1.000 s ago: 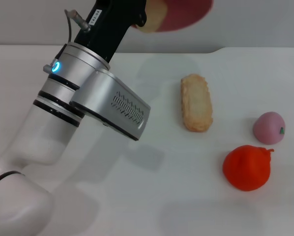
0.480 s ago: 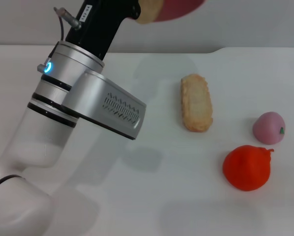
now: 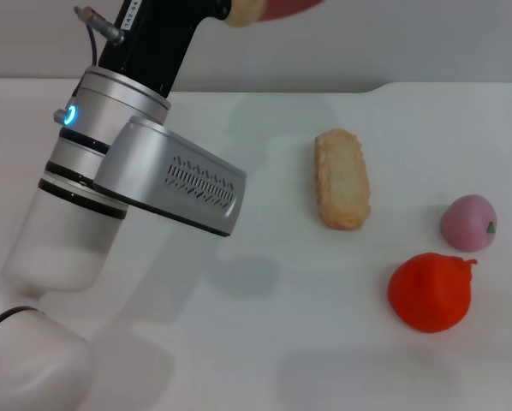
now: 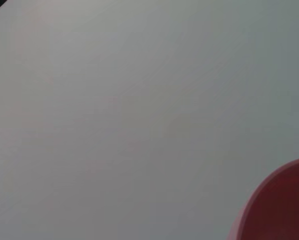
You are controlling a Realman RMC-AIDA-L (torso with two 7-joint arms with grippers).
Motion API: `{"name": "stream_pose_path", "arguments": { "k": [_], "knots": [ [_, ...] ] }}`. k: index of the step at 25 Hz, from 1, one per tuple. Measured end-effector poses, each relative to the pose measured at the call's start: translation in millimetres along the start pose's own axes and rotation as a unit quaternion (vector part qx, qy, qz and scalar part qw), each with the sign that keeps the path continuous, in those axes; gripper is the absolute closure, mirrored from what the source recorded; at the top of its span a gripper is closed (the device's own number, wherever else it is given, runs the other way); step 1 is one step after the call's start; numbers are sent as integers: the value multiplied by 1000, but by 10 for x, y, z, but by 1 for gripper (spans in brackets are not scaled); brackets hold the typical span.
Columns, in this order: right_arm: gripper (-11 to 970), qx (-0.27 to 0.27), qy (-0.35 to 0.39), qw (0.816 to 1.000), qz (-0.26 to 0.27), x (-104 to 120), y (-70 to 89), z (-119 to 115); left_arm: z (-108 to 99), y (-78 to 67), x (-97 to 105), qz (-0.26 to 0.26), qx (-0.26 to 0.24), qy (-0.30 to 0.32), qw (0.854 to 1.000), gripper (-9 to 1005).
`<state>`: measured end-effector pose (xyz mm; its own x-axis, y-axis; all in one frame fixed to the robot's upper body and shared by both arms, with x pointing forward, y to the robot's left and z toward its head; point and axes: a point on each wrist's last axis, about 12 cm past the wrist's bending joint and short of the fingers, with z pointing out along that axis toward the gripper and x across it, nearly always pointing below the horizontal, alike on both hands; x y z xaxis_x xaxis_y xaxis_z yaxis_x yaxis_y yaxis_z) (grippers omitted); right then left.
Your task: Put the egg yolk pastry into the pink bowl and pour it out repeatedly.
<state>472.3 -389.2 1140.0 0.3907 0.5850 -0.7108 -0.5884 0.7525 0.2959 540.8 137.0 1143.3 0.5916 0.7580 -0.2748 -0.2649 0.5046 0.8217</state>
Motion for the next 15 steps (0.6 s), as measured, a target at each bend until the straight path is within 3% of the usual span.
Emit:
{"name": "stream_pose_path", "arguments": {
  "k": [15],
  "knots": [
    [333,0,-1,1000,1,2,7,-9,-1,26,10,56,-11,-1,998,953]
  ]
}}
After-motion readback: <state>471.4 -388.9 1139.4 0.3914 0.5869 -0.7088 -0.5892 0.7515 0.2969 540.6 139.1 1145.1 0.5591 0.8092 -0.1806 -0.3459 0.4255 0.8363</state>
